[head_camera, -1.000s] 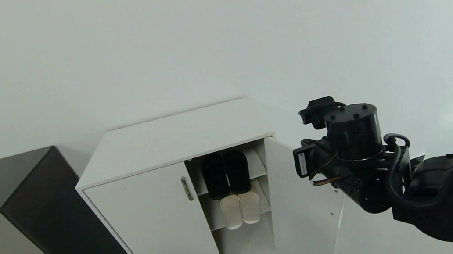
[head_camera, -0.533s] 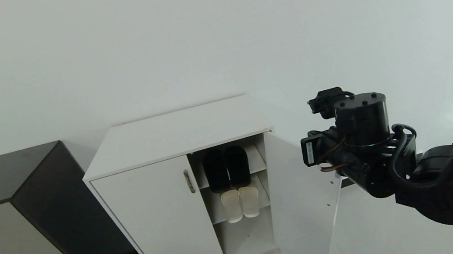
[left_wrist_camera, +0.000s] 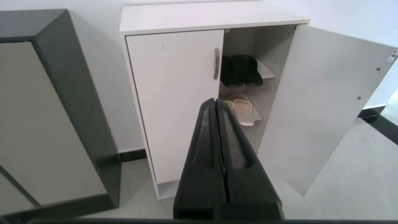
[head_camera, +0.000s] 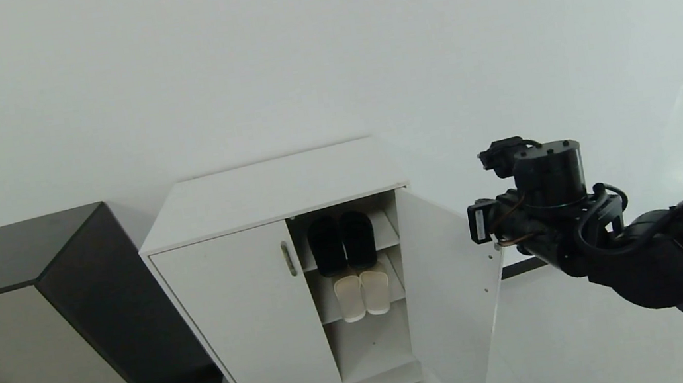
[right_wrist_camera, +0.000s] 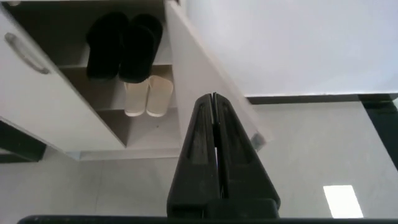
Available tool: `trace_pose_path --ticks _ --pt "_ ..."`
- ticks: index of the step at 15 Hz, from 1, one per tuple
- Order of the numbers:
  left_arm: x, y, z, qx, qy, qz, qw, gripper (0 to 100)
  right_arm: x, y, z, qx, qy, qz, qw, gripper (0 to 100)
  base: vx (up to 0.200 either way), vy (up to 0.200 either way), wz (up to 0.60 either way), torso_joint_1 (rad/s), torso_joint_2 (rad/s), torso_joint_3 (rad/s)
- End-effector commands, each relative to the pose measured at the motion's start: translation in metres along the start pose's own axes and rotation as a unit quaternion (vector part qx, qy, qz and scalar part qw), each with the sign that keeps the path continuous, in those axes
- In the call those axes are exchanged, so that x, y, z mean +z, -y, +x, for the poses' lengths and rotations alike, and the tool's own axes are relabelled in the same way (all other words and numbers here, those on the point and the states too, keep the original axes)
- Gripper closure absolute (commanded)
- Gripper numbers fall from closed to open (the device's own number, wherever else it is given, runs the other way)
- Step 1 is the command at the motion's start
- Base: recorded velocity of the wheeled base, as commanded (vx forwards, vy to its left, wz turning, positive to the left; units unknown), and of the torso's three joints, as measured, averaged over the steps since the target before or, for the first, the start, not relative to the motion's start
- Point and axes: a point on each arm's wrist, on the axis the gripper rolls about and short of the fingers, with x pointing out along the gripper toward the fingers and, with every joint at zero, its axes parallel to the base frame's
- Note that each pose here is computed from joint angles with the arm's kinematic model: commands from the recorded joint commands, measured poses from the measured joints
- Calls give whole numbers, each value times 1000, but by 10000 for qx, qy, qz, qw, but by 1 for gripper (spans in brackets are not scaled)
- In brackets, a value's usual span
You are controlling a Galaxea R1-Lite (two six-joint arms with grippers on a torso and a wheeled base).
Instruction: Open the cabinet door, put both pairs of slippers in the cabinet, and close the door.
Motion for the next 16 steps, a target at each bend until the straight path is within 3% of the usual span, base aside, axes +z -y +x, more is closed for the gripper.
trace_pose_path --ticks 1,6,16 --pt "0 0 0 -1 -5 -1 10000 100 -7 9 16 -169 -105 36 9998 100 0 0 0 0 0 0" --pt "0 0 0 -1 -5 -1 10000 100 -22 26 51 -364 -280 218 9987 100 0 0 0 0 0 0" --pt "0 0 0 -1 -5 -1 10000 100 -38 31 73 -507 -436 191 9976 100 0 0 0 0 0 0"
